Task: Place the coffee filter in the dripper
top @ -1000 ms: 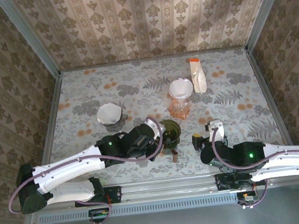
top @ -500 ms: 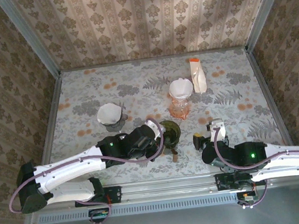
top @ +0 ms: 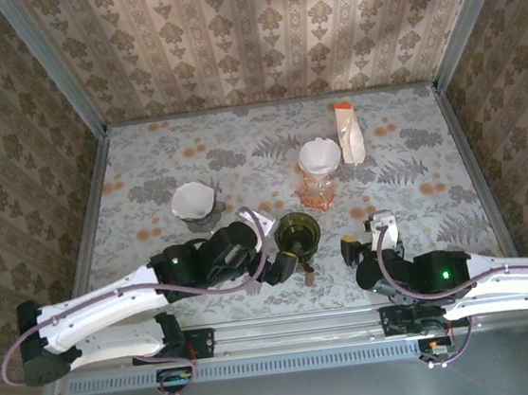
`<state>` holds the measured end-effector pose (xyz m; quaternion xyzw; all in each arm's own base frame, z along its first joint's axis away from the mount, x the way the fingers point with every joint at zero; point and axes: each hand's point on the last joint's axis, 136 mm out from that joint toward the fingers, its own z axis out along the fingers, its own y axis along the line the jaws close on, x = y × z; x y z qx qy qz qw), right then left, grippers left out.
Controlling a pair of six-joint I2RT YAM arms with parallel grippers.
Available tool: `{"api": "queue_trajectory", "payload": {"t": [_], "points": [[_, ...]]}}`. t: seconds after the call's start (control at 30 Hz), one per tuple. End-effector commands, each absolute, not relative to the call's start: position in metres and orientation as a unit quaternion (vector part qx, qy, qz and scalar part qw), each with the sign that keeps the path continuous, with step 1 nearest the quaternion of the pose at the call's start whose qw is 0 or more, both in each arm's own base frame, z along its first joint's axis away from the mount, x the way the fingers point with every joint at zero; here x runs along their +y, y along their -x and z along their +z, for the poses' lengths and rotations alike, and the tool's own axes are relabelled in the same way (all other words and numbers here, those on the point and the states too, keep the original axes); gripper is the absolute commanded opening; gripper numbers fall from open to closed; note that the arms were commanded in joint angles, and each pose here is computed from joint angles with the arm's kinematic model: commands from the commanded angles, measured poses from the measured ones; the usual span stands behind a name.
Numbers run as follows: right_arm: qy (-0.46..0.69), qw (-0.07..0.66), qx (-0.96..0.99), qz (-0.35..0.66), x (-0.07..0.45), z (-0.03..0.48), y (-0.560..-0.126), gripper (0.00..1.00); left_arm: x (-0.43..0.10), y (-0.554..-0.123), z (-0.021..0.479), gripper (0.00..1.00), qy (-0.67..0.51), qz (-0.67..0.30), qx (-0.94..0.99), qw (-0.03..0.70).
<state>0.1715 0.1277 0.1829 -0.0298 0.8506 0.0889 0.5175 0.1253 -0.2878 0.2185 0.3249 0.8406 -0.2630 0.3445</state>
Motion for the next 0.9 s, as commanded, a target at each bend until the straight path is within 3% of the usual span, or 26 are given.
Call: {"api": "queue_trajectory", "payload": {"t": [0.0, 0.2, 0.43, 0.57, 0.87], "points": [[0.032, 0.526, 0.845, 0.089, 0.129, 0.185, -0.173, 0.71, -0.272, -0.138, 0.261, 1.0, -0.282, -0.269, 0.826, 0.407], [0.009, 0.554, 0.827, 0.096, 0.136, 0.218, -0.188, 0.69, -0.245, -0.149, 0.298, 1.0, -0.241, -0.287, 0.789, 0.487], [-0.059, 0.538, 0.838, 0.074, 0.114, 0.247, -0.243, 0.57, -0.231, -0.151, 0.31, 1.0, -0.215, -0.313, 0.764, 0.522], [-0.11, 0.501, 0.852, 0.107, 0.096, 0.249, -0.285, 0.49, -0.23, -0.151, 0.308, 1.0, -0.217, -0.313, 0.762, 0.523], [-0.158, 0.405, 0.893, 0.114, 0.069, 0.214, -0.387, 0.42, -0.229, -0.153, 0.304, 1.0, -0.222, -0.303, 0.76, 0.53]]}}
